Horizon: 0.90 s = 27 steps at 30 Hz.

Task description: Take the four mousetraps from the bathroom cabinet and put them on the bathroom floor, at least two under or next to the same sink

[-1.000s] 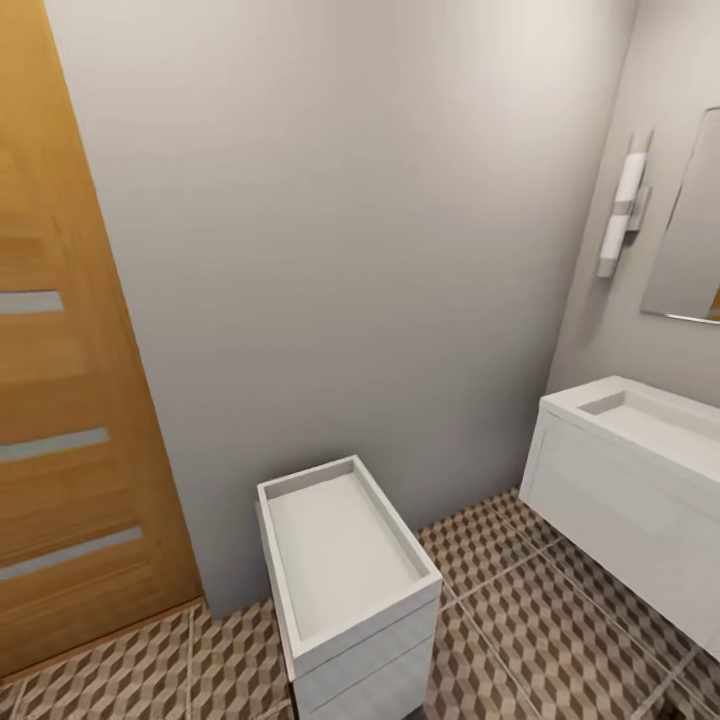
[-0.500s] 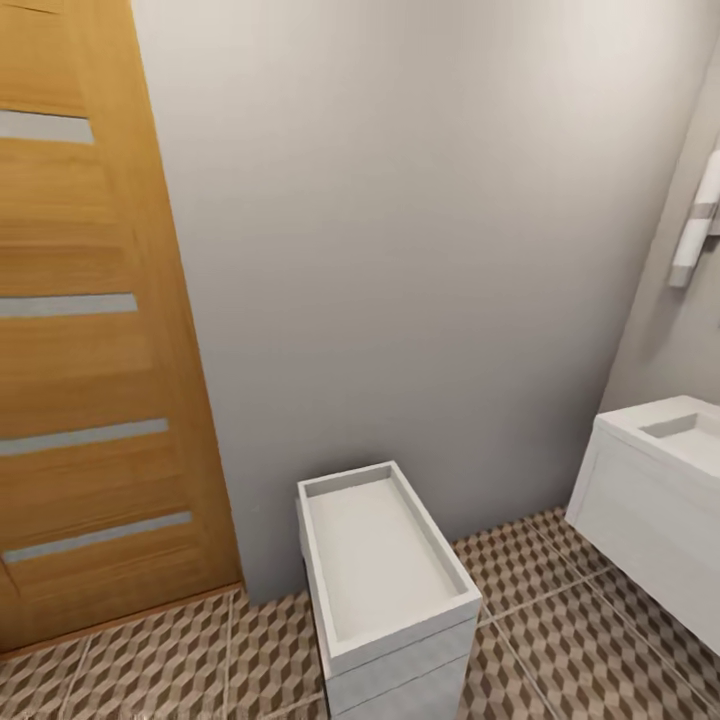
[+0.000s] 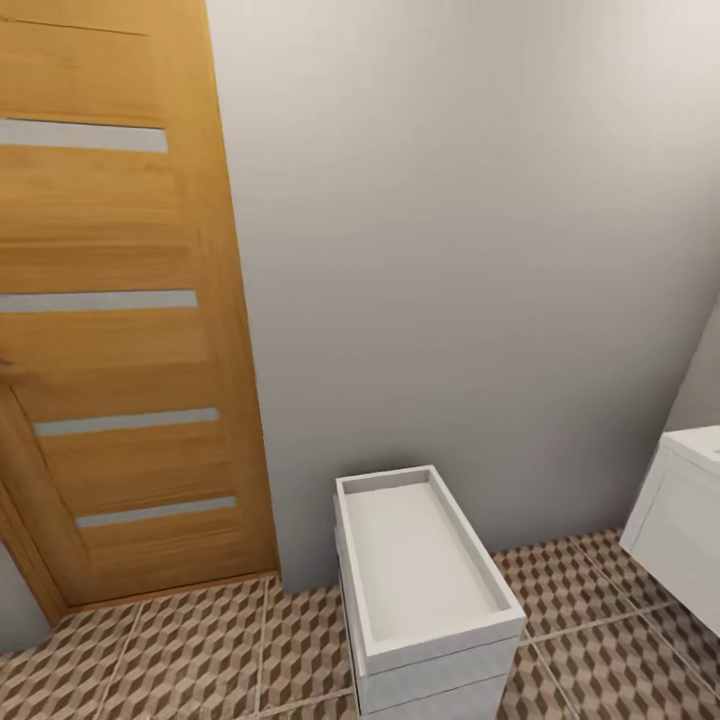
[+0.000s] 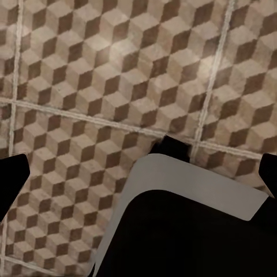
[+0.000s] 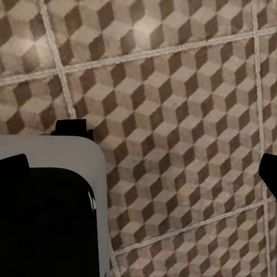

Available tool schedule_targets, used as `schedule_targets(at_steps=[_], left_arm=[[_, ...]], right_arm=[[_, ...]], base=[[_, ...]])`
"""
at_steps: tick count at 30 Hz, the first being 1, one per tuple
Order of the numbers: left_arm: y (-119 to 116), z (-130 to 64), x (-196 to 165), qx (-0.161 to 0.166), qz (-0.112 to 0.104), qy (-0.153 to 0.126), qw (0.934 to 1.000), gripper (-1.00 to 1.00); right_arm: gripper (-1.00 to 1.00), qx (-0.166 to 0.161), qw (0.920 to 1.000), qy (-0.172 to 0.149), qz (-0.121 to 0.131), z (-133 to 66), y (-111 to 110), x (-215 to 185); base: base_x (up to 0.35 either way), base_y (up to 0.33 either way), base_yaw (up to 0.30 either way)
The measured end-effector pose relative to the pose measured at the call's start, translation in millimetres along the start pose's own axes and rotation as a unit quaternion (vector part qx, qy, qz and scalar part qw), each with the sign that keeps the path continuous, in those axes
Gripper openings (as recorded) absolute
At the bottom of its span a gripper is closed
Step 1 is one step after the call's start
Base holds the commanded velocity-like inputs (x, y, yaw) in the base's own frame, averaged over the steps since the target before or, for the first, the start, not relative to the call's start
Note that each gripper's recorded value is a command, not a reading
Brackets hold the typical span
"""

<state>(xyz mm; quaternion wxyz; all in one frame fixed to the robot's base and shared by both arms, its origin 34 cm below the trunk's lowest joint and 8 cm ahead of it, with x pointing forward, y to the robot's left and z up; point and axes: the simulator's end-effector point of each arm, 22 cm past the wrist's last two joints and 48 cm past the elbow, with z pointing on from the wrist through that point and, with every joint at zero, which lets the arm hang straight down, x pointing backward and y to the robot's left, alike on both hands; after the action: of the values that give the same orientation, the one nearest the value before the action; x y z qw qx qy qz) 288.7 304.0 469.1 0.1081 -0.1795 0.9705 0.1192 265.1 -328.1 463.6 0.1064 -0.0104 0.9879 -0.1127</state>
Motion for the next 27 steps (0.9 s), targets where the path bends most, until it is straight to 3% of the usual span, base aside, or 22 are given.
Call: schedule_targets(at_steps=[27], left_arm=[[2.1,0.5,-1.7,-0.002,0.002,-0.001,1.0,1.0]], right_arm=[[1.0,0.0,1.0,0.0,0.0,0.0,0.0,0.0]], base=[[0.0,0.0,0.271]])
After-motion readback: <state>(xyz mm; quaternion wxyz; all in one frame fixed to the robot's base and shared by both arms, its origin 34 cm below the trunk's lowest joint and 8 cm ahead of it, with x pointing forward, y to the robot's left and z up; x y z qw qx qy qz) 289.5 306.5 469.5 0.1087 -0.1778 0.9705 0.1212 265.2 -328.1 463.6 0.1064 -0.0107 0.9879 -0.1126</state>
